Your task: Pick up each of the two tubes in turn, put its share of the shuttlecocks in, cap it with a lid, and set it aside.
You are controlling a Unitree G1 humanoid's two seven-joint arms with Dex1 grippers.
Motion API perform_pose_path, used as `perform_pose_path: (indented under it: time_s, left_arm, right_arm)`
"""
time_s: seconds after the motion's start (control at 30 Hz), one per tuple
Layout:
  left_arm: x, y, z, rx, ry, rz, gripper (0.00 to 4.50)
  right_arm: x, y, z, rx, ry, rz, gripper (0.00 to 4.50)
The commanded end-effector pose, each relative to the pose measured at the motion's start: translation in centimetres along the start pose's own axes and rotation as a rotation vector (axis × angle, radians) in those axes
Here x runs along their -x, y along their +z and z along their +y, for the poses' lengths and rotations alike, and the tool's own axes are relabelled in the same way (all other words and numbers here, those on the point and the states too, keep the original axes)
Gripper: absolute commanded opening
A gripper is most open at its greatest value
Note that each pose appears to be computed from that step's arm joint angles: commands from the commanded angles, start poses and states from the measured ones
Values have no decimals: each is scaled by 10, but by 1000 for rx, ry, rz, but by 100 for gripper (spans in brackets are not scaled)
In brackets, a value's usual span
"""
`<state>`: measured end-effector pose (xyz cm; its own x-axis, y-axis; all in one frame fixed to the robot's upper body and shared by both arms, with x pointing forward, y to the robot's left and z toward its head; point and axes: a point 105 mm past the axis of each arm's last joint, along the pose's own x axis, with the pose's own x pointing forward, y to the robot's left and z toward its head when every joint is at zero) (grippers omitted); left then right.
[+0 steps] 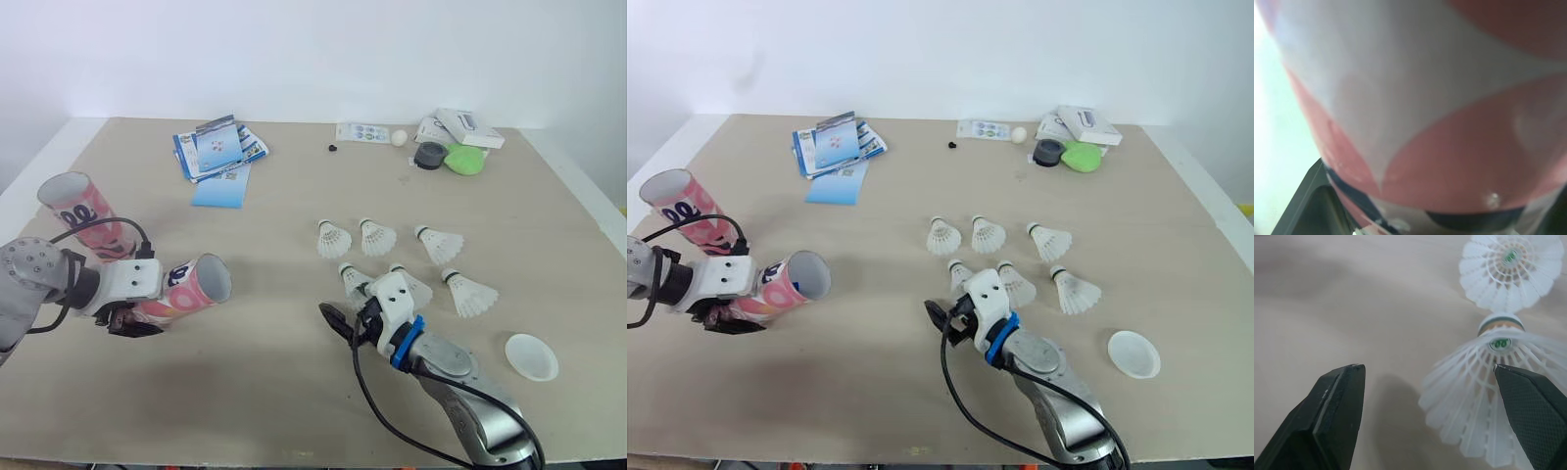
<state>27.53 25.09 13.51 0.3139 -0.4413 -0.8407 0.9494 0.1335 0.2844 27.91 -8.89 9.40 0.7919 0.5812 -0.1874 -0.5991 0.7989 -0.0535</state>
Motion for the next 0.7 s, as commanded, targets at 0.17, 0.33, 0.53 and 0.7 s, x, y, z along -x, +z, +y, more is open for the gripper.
perform_pose_path:
  time_s: [0.17, 0.33, 0.53, 0.7]
  left_arm:
    - [8, 7, 2, -26, 20, -4, 338]
    - [2, 9, -4, -17, -6, -9, 338]
    - [-6, 11, -4, 1, 7, -35, 338]
    - [-14, 13, -6, 24, 11, -68, 338]
  right_arm:
    - [-1, 11, 0, 9, 8, -50, 126]
    - [-1, 16, 4, 12, 47, -77, 13]
    - [7, 42, 23, 83, 254, -201, 13]
    - [15, 71, 36, 250, 452, -281, 13]
